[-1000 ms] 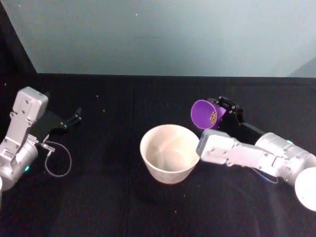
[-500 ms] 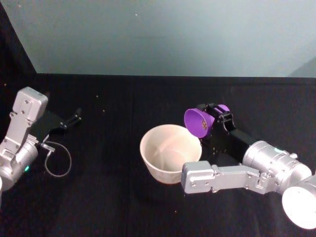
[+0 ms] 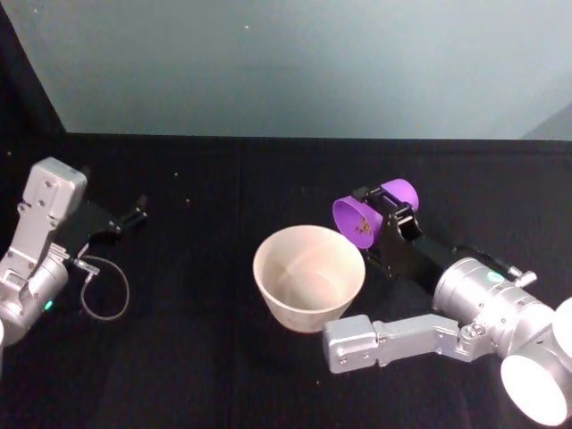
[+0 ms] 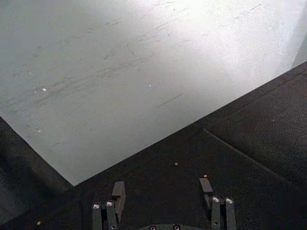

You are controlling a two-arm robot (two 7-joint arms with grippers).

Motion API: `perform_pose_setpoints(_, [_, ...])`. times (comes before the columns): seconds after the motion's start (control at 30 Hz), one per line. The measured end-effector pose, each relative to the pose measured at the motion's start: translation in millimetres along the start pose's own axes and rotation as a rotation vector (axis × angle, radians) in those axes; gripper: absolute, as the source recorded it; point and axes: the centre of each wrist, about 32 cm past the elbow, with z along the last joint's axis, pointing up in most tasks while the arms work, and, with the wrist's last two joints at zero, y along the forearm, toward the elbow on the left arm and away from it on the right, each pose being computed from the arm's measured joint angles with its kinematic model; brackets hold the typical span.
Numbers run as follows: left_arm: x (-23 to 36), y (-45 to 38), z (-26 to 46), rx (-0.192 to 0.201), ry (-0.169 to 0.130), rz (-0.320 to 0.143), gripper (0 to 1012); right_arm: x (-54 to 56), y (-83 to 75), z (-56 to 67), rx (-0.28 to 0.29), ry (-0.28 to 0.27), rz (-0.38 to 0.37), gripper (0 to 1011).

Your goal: Pick up the cup and pour the mung beans from the cup into the bowl.

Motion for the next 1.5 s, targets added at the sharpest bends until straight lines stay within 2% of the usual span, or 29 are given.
perform_pose_setpoints(0.37, [0.0, 0.0, 0.0, 0.0, 0.0, 0.0, 1011, -3.2, 5.4, 5.2, -0.009, -0.117, 0.009, 724])
perform_pose_setpoints(1.07, [0.0, 0.0, 0.0, 0.0, 0.0, 0.0, 1011, -6.3, 11.7, 11.6, -0.025, -0.227, 0.002, 724])
perform_pose_setpoints(1.37, [0.0, 0.0, 0.0, 0.0, 0.0, 0.0, 1011, -8.8, 12.0, 13.8, -0.025, -0.301, -0.016, 724])
perform_pose_setpoints(1.5, [0.0, 0.0, 0.0, 0.0, 0.0, 0.0, 1011, -11.2, 11.1, 16.1, -0.031, -0.354, -0.029, 724])
